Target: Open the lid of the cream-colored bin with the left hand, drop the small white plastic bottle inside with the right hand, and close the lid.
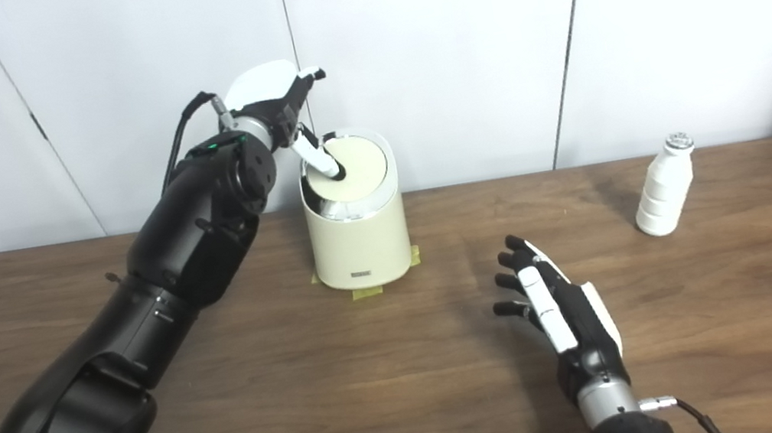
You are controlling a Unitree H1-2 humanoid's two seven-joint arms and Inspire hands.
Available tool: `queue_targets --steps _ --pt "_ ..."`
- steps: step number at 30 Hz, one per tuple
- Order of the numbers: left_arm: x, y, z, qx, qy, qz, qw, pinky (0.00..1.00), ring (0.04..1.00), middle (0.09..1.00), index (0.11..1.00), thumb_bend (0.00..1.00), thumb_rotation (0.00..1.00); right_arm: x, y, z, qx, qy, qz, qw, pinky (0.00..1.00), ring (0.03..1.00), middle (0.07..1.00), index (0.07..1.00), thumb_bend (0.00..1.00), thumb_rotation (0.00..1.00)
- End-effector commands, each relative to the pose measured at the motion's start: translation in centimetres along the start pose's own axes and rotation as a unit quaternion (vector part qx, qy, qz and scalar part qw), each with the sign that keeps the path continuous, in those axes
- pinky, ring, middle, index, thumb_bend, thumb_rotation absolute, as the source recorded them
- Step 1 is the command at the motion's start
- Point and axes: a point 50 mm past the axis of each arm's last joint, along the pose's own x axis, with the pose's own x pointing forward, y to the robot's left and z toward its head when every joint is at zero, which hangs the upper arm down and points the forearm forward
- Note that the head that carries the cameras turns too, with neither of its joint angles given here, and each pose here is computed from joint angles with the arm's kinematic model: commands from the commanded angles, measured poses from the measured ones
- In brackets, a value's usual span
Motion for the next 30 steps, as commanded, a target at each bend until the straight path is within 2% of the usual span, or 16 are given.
queue_targets --steps 1,5,11,16,21,22,25,28,30 --pt "0.1 3.0 1.4 0.047 -0.026 0.042 0.998 0.9 0.926 0.944 0.975 0.97 0.02 0.5 0.2 1.9 0.005 -0.039 0.0 0.999 0.67 0.828 0.87 0.881 0.5 0.9" --pt "0.0 1.7 1.9 0.094 -0.041 0.032 0.994 0.99 0.964 0.961 0.979 0.99 0.04 0.5 0.3 2.0 0.005 -0.039 -0.002 0.999 0.68 0.829 0.87 0.882 0.5 0.9" --pt "-0.1 0.2 2.3 0.14 -0.047 0.023 0.989 1.0 0.958 0.945 0.967 1.0 0.07 0.5 0.3 2.1 -0.004 -0.045 -0.005 0.999 0.66 0.818 0.867 0.879 0.5 0.91" --pt "-0.1 -0.2 2.0 0.148 -0.048 0.016 0.988 1.0 0.959 0.944 0.965 1.0 0.08 0.5 0.4 2.2 -0.009 -0.046 -0.005 0.999 0.66 0.821 0.869 0.882 0.51 0.92" --pt "-0.5 1.5 1.5 0.12 -0.043 0.025 0.992 1.0 0.957 0.948 0.963 0.99 0.07 0.5 0.3 2.3 -0.019 -0.047 -0.006 0.999 0.65 0.816 0.868 0.883 0.5 0.93" --pt "-0.7 2.2 1.4 0.097 -0.043 0.025 0.994 1.0 0.959 0.951 0.964 0.99 0.07 0.5 0.3 2.4 -0.019 -0.048 -0.006 0.999 0.65 0.816 0.868 0.883 0.5 0.94" --pt "-1.1 3.9 1.1 0.058 -0.044 0.028 0.997 0.88 0.944 0.95 0.955 0.96 0.04 0.5 0.2 2.5 -0.01 -0.048 -0.007 0.999 0.66 0.819 0.871 0.882 0.5 0.92" --pt "-1.5 6.1 0.7 0.009 -0.04 0.023 0.999 0.93 0.978 0.98 0.944 0.93 0.02 0.5 0.0 2.5 -0.007 -0.047 -0.008 0.999 0.69 0.832 0.877 0.889 0.5 0.92" --pt "-1.9 7.7 0.4 -0.021 -0.043 0.021 0.999 0.83 0.933 0.942 0.903 0.93 0.02 0.5 -0.1 2.5 -0.008 -0.048 -0.007 0.999 0.69 0.832 0.874 0.888 0.49 0.92"
